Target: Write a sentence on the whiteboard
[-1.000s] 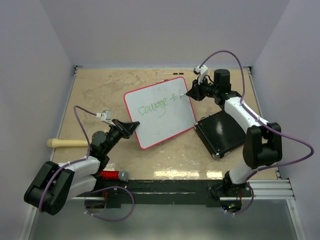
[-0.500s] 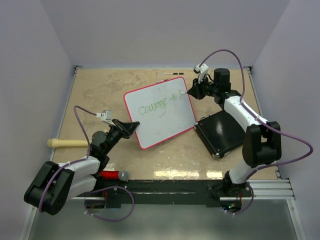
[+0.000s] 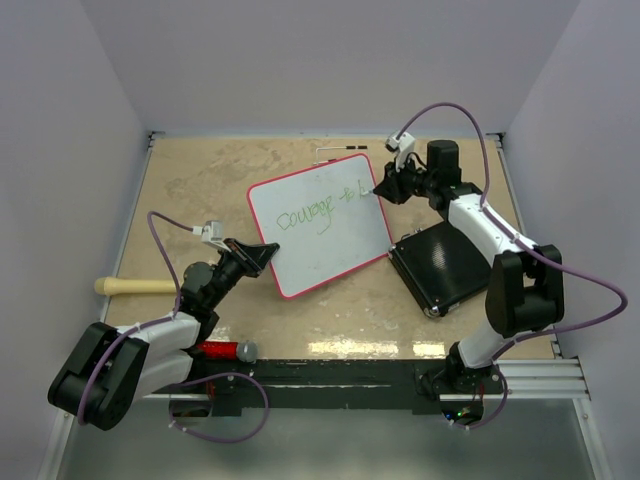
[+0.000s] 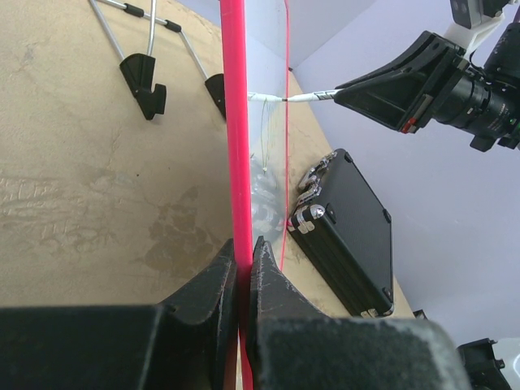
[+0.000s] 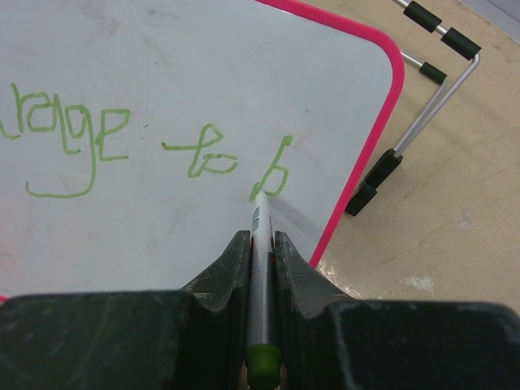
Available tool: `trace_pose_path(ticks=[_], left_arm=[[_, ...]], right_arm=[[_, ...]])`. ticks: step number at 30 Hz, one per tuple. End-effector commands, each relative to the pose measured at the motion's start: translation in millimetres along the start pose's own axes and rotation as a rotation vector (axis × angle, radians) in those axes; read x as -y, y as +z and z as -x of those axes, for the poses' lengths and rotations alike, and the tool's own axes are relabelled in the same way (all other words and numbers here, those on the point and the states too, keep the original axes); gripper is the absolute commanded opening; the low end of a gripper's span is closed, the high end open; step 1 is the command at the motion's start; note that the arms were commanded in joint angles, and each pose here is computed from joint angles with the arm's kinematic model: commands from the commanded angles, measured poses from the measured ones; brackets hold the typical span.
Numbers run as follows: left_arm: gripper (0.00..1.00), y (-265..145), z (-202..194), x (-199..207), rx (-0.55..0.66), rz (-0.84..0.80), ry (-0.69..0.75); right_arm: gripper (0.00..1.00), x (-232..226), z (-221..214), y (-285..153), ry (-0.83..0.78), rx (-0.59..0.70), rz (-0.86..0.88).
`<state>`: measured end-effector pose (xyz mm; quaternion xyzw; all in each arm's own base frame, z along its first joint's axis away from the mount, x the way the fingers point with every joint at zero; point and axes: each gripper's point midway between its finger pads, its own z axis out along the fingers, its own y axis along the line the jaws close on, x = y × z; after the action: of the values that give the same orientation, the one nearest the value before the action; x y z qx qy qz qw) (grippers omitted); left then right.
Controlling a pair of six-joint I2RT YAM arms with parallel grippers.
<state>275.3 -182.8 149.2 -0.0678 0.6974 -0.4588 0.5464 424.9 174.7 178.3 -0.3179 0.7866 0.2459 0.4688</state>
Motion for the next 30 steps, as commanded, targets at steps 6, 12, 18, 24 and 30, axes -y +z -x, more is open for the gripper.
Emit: trace_pose_path(ticks=[6, 12, 18, 24, 30], left_arm=[[0.0, -8, -28, -10, -0.118, -0.012, 0.134], [0.0, -10, -29, -12, -0.12, -0.009, 0.136], [0.0, -10, -29, -12, -0.116, -0.008, 0.135], [0.0, -11, -30, -13, -0.118, -0.006, 0.135], [0.0, -11, -29, -12, -0.116, -0.008, 0.135]], right_arm=[[0.0, -11, 26, -4, 0.014, 0.064, 0.034], [0.0, 4, 38, -14, 0.004, 0.098, -0.028], [0.0, 13, 38, -17, 0.001, 0.1, -0.055], [0.0, 22, 32, -12, 0.008, 0.084, -0.074], [0.0, 33, 29, -9, 0.007, 0.066, -0.116]])
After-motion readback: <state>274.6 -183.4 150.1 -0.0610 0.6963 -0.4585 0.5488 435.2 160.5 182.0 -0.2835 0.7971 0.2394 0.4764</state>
